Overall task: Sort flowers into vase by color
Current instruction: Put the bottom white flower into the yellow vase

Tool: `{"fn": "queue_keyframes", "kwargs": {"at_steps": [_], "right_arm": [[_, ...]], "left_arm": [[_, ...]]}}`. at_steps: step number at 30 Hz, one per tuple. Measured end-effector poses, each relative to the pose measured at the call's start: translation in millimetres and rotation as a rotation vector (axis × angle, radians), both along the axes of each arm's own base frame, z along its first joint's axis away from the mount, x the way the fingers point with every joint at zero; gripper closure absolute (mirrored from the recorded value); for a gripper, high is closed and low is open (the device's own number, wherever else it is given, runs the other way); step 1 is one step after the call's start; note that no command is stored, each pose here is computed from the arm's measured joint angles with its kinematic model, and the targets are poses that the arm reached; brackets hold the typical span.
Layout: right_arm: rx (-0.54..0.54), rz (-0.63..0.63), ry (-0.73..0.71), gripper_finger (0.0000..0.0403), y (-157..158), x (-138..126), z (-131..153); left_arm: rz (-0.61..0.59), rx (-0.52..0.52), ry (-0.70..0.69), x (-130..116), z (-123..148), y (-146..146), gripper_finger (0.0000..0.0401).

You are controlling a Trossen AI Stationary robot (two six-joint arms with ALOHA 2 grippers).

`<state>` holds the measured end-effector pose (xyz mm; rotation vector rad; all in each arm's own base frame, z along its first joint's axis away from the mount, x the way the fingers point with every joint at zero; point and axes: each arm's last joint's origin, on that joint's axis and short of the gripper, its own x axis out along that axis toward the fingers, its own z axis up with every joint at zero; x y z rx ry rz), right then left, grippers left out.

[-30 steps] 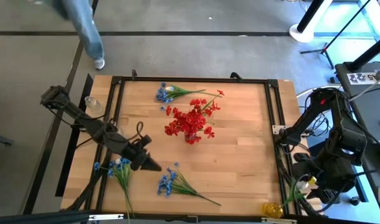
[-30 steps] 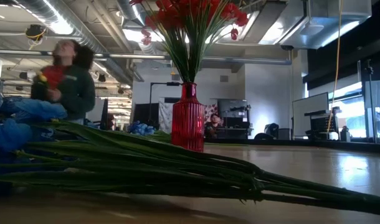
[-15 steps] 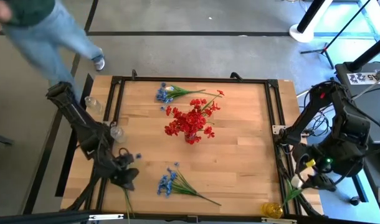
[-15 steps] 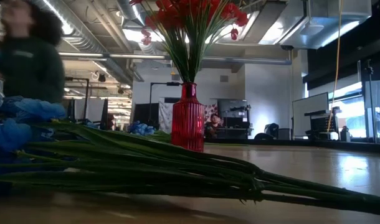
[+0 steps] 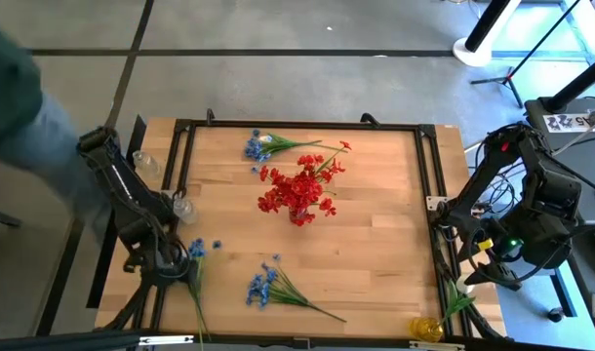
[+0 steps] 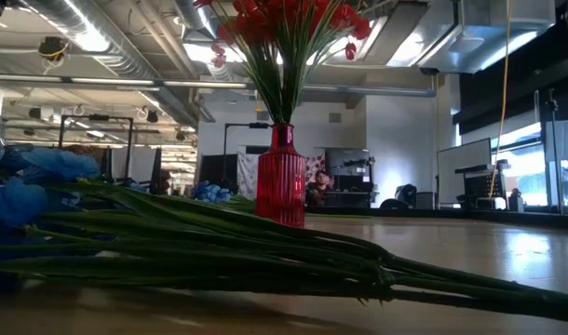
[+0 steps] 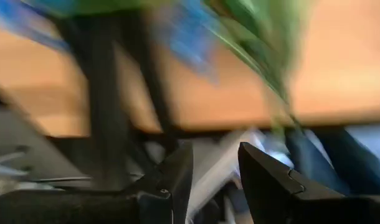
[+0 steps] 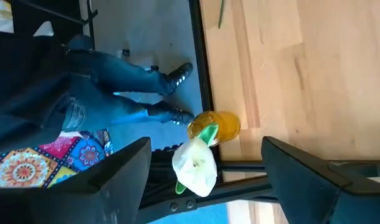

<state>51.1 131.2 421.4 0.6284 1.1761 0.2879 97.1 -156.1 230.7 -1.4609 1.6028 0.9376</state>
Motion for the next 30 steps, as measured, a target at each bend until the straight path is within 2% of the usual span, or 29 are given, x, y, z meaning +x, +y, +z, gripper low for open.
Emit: {"fn": "queue_keyframes", "kwargs": {"at_steps": [2, 4, 13, 16, 19, 21, 25, 28, 30], "right_arm": [[-0.016, -0.009, -0.004, 0.0097, -1.8, -0.2, -0.7], [-0.028, -0.016, 0.002, 0.0097, -3.2, -0.6, -1.5], [-0.037, -0.031, 0.027, 0.0097, -4.6, -1.3, -2.7], [-0.040, -0.032, 0.028, 0.0097, -5.0, -1.4, -2.9], [-0.045, -0.032, 0.030, 0.0097, -8.5, -2.7, -2.7], [-0.039, -0.035, 0.031, 0.0097, -11.4, -3.7, -2.0], [-0.028, -0.035, 0.027, 0.0097, -14.8, -4.9, -0.7], [-0.030, -0.053, 0.035, 0.0097, -16.1, -5.2, -1.1], [-0.035, -0.071, 0.032, 0.0097, -16.5, -4.9, -1.4]], "left_arm": [[0.013, 0.068, 0.048, -3.7, -6.4, 5.5, 0.0277], [0.031, 0.111, 0.012, -3.2, -13.4, 8.0, 0.0277], [0.092, 0.142, -0.041, 17.1, -59.8, 12.0, 0.0277], [0.124, 0.190, -0.274, 37.0, -69.3, 11.3, 0.0278], [0.195, 0.325, -0.572, 60.6, -64.2, 18.9, 0.0277], [0.243, 0.385, -0.696, 72.7, -58.6, 26.0, 0.0278], [0.193, 0.355, -0.781, 86.8, -47.1, 27.2, 0.0277], [0.117, 0.267, -0.768, 87.9, -39.5, 17.7, 0.0278], [0.068, 0.251, -0.728, 82.1, -40.4, 11.5, 0.0277]]}}
